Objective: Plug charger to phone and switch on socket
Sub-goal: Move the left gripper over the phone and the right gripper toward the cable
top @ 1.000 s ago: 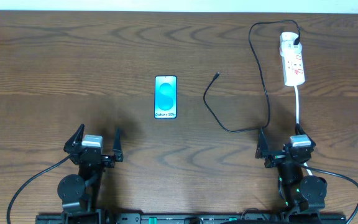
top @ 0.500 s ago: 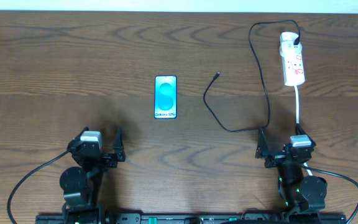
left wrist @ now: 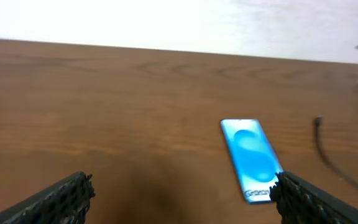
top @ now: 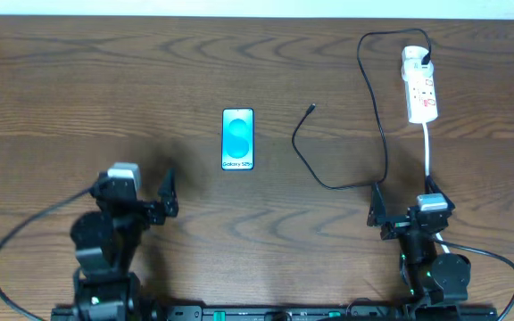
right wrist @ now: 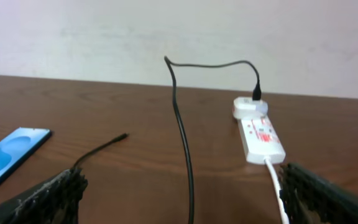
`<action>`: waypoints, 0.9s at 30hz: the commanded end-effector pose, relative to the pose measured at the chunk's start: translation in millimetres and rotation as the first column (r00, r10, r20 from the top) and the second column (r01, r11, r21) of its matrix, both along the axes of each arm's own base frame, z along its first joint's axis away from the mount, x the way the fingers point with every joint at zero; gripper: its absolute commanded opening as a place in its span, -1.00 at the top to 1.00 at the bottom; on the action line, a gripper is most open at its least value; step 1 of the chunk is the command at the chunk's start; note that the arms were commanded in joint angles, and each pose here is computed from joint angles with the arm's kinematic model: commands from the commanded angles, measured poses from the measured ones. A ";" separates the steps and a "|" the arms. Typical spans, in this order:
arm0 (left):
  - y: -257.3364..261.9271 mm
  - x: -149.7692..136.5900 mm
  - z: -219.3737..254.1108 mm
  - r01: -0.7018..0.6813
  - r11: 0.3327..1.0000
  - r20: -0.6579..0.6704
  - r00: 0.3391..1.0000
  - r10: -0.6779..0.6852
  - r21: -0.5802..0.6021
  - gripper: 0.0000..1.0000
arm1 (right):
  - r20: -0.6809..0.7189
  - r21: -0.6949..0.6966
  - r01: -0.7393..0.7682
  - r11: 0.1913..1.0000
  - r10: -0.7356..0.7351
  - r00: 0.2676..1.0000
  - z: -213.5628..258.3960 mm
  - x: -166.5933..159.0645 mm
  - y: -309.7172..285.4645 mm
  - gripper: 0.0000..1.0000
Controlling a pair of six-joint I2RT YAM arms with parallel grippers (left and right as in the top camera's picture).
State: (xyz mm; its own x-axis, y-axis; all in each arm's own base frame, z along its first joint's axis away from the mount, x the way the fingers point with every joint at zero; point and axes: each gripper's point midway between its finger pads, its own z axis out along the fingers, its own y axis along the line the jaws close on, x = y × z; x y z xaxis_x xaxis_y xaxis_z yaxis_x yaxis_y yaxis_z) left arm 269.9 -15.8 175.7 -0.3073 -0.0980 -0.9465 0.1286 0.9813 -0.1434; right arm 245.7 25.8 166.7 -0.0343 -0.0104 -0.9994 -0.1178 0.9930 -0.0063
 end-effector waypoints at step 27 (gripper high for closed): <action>-10.3 66.9 106.8 0.091 0.994 -0.435 0.893 -0.112 -0.068 -0.90 | -0.380 0.022 0.027 0.999 -0.016 0.925 115.5 10.5 -0.9 -0.99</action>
State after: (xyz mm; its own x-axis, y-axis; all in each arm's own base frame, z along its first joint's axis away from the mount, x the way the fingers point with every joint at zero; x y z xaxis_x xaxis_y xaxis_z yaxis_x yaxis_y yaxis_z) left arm 326.6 -30.0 258.9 -0.7219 -0.1203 -0.6815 0.1350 0.9414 -0.3091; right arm 245.0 25.8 251.6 -0.3779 -0.0115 -0.9258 -0.1085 0.9936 0.0320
